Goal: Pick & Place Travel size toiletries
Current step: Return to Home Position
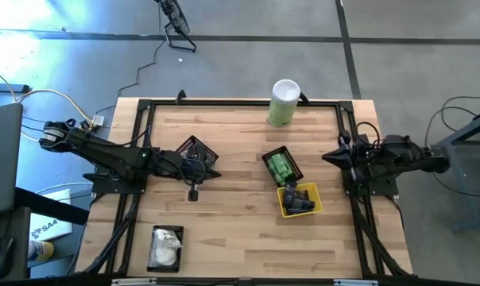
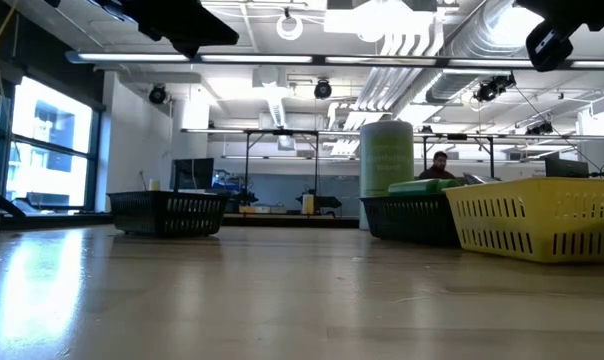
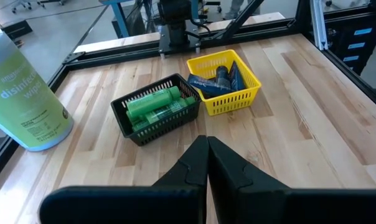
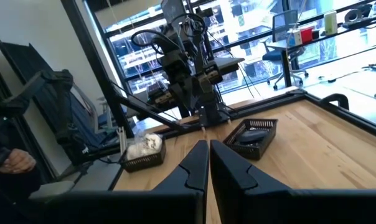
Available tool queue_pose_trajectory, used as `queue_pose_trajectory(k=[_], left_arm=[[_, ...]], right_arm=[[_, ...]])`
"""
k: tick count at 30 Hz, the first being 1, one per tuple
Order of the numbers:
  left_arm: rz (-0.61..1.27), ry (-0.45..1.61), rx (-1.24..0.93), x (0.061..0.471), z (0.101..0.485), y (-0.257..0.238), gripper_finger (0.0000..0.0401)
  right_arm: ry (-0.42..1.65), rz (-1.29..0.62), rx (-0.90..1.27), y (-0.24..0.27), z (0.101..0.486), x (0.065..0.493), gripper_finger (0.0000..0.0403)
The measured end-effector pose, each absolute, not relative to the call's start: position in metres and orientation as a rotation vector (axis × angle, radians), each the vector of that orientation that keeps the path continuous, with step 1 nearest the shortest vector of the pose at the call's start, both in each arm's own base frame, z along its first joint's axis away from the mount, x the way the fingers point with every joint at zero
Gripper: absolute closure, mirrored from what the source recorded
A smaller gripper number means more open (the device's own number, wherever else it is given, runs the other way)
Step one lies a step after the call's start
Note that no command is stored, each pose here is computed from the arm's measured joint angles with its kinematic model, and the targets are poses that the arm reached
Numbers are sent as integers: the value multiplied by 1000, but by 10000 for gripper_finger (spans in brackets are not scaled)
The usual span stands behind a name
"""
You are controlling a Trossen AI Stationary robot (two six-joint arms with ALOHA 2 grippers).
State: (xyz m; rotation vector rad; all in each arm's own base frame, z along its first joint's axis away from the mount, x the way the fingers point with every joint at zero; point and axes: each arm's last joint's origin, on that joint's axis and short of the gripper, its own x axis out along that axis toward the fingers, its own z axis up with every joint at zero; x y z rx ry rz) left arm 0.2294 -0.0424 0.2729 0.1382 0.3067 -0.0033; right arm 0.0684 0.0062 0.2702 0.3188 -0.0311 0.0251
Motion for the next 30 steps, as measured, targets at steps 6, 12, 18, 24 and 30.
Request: queue_pose_trajectory(k=[6,12,18,24,30], left_arm=[[-3,307,140,229,273,-42,398],[-3,307,140,229,273,-42,398],[-3,307,140,229,273,-42,398],[-2,304,140,229,273,-42,398],[-1,304,140,229,273,-42,398]], right_arm=[[-40,27,322,5,268,60,395],[-52,29,325,4,267,52,395],[-55,27,303,4,266,51,395],[-54,-10,291,3,260,55,395],[-27,-35,287,5,232,71,395]])
